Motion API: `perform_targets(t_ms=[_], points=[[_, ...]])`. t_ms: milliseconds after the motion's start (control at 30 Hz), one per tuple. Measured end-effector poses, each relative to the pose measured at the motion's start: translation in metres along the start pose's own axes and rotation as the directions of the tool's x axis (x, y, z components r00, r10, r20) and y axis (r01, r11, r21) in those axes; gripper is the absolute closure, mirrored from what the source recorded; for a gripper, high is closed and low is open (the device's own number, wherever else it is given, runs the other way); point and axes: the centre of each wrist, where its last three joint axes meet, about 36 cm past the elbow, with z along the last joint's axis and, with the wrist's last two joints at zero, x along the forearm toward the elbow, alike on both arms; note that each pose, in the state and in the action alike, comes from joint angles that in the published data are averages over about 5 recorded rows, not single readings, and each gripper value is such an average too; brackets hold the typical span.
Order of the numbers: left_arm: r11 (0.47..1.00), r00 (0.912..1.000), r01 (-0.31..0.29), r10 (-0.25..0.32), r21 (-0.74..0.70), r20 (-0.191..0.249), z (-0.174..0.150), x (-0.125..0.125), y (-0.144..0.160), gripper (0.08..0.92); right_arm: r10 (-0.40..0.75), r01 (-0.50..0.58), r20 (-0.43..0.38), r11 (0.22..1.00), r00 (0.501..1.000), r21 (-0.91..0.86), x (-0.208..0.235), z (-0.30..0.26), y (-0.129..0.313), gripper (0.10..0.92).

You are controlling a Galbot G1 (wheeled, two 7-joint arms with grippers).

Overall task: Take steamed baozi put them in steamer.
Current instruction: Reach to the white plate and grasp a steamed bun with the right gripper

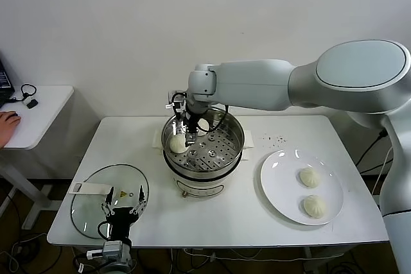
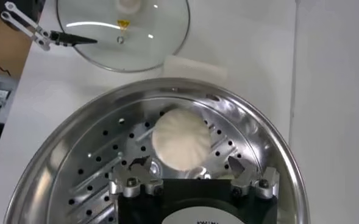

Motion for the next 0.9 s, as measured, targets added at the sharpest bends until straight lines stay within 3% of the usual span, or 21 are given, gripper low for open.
perform_targets(t_ms=[600,900], points=[[1.000,1.0000,-0.004,0.004,-0.009,-0.004,0.000,0.003,0.000,0.177,-0.038,0.039,-0.031,0.999,0.999,0.025,0.110,0.119,0.018,0.200],[1.000,1.0000,-0.004,0.004,-0.022,-0.006,0.001,0.005,0.000,0.177,-0.082,0.083,-0.037,0.996,0.996,0.028,0.139,0.182,0.044,0.200]])
